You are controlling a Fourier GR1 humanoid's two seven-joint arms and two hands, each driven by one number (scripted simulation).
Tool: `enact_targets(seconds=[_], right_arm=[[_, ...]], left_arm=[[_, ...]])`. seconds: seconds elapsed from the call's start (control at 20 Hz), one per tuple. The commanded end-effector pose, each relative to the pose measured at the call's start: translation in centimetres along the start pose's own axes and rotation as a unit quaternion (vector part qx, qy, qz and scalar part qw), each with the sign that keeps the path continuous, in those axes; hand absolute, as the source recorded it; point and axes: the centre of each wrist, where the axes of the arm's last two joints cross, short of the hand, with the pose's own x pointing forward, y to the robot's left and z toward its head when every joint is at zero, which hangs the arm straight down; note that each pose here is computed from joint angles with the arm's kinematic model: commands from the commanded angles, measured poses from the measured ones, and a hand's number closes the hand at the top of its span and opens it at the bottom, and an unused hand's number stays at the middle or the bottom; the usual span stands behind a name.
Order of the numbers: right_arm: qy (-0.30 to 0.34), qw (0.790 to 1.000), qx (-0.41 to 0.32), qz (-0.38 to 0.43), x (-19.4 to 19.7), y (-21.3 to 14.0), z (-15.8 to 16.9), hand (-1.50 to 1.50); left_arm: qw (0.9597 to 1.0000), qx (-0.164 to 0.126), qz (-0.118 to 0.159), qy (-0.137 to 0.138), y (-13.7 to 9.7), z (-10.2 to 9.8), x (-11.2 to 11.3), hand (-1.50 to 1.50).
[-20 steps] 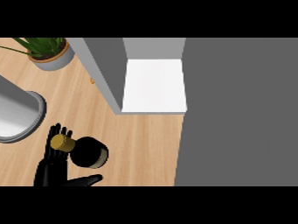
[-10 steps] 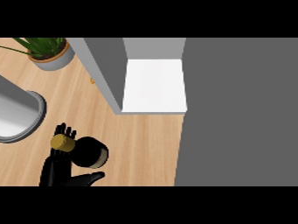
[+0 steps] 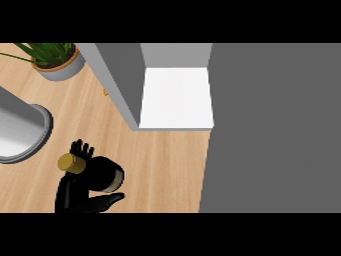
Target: Pick up the wine, place it into the cabinet and close the cabinet
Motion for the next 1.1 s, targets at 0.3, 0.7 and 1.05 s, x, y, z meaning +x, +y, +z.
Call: enact_targets(seconds=[0.3, 0.7, 1.05], right_arm=[[-0.023, 0.999, 0.023, -0.021, 1.4, -0.6, 2.2, -1.5], [-0.025, 0.999, 0.009, -0.028, 0.7, -0.6, 1.7, -1.5], [-0.018, 0.999, 0.012, -0.028, 1.4, 0.0, 2.4, -1.5]], left_arm=[[0.9966, -0.065, 0.05, 0.01, 0.2, -0.7, -0.8, 1.5], [0.9902, -0.097, -0.081, -0.06, -1.0, -1.1, -0.8, 1.5], [0.991, -0.114, -0.054, -0.043, 7.0, -4.8, 3.1, 1.5]])
